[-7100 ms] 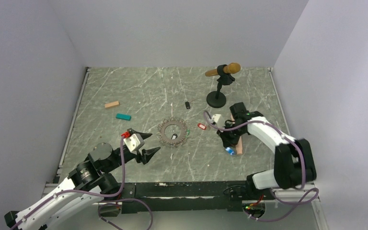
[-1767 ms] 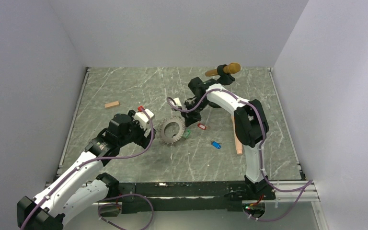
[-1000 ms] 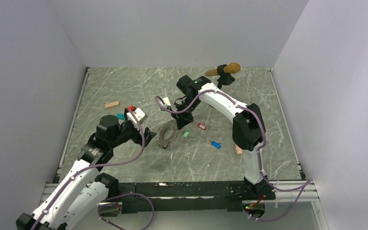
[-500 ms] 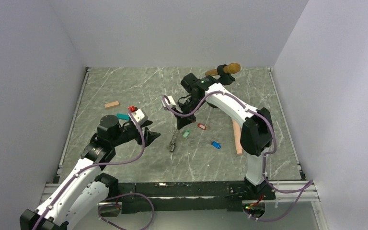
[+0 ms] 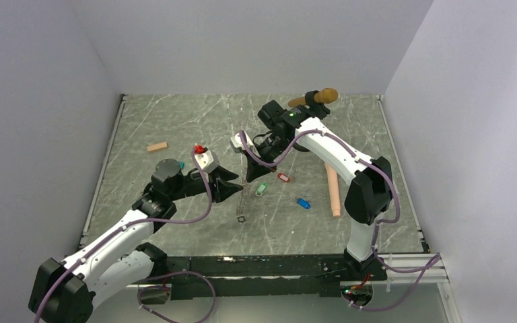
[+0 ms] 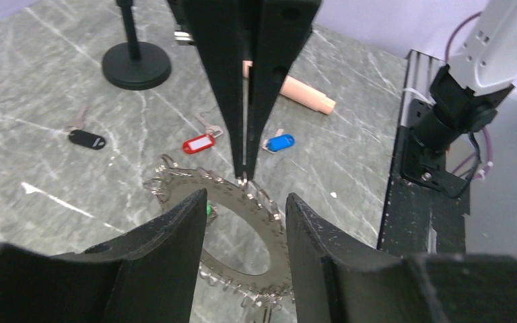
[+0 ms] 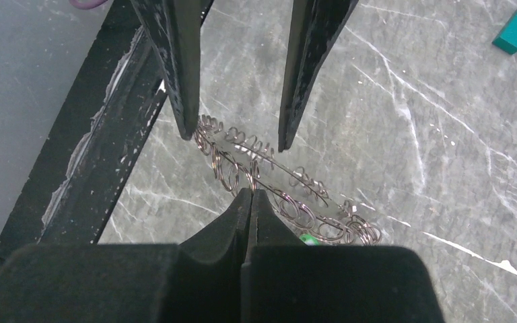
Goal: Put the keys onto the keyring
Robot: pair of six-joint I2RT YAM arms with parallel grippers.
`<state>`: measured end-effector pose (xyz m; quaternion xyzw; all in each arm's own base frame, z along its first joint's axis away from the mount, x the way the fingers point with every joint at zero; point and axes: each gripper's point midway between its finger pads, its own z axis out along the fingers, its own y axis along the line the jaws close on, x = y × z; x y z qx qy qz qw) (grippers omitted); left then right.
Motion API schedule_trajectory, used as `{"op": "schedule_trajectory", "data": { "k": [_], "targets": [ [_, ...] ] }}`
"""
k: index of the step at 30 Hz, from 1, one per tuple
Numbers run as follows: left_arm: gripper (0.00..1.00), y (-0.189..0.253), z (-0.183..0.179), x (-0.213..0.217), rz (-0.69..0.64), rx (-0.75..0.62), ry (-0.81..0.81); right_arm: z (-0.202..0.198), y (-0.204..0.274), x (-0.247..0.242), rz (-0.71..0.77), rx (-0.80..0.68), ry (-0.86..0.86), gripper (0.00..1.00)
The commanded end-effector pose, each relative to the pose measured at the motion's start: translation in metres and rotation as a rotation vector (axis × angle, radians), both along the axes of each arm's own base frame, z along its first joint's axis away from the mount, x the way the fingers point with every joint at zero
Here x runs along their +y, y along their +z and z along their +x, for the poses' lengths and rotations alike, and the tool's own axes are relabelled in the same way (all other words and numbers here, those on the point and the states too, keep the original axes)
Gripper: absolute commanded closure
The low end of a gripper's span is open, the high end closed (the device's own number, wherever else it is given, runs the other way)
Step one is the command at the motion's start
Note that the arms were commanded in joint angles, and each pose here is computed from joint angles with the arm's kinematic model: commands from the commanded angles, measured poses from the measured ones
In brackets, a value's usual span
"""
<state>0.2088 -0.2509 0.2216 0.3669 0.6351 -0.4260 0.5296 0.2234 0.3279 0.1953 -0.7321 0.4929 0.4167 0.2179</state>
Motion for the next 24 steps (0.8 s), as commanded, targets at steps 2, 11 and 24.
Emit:
{"op": "schedule_trajectory", "data": {
  "k": [2,11,24],
  "targets": [
    [0.52,0.0196,0.0056,-0.0093,-0.009,-0.099,0.004,-0.0146,0.0325,0.0035,0.113,-0.012,0.04,1.0],
    [0.6,0.018,0.0105,-0.0094,0.0,-0.126,0.024,-0.0172,0.036,0.0042,0.132,-0.004,0.046,1.0],
    [0.79,0.0136,0.0075,-0.0156,0.008,-0.103,-0.02,-0.0185,0.0367,0.0048,0.139,0.005,0.048,1.0]
  ]
}}
